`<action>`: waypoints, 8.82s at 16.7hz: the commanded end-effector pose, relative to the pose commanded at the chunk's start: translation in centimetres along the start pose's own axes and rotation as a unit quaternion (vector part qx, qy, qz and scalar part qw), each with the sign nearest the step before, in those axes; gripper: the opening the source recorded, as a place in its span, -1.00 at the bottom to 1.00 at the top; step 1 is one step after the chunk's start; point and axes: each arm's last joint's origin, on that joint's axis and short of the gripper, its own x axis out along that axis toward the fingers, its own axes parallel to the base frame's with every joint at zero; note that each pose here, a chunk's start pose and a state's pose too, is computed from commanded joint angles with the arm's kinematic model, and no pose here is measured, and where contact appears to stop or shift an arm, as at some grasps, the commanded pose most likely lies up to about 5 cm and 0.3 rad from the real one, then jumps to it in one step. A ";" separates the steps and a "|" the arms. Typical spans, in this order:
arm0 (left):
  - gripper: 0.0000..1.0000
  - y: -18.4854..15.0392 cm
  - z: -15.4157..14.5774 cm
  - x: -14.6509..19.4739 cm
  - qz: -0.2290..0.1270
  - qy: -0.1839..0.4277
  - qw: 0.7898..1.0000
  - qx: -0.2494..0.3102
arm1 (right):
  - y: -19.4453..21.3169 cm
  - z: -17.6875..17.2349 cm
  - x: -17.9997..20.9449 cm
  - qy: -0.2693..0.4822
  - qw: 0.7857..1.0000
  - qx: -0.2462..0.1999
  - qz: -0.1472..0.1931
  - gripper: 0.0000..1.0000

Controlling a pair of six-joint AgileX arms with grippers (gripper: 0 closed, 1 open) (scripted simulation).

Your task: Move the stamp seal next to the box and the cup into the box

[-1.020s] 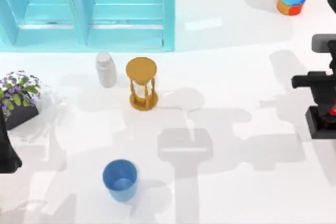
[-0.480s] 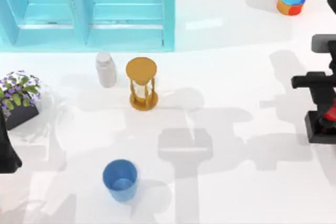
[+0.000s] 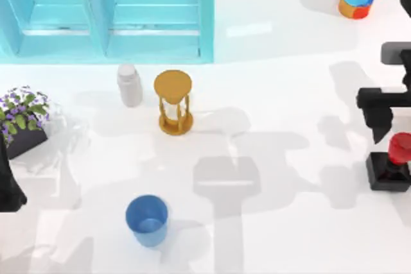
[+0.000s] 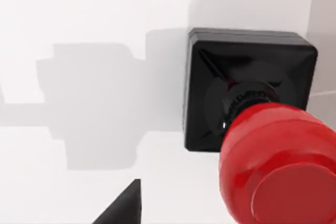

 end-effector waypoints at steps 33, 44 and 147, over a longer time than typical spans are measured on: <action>1.00 0.0 0.0 0.0 0.000 0.000 1.000 0.000 | 16.5 -0.1 -5.6 0.011 1.000 -0.003 -0.009 1.00; 1.00 0.0 0.0 0.0 0.000 0.000 1.000 0.000 | 31.8 -9.2 -0.8 -0.002 1.000 -0.001 0.000 1.00; 1.00 0.0 0.0 0.0 0.000 0.000 1.000 0.000 | -24.4 -10.2 3.0 -0.009 1.000 -0.002 0.013 -1.00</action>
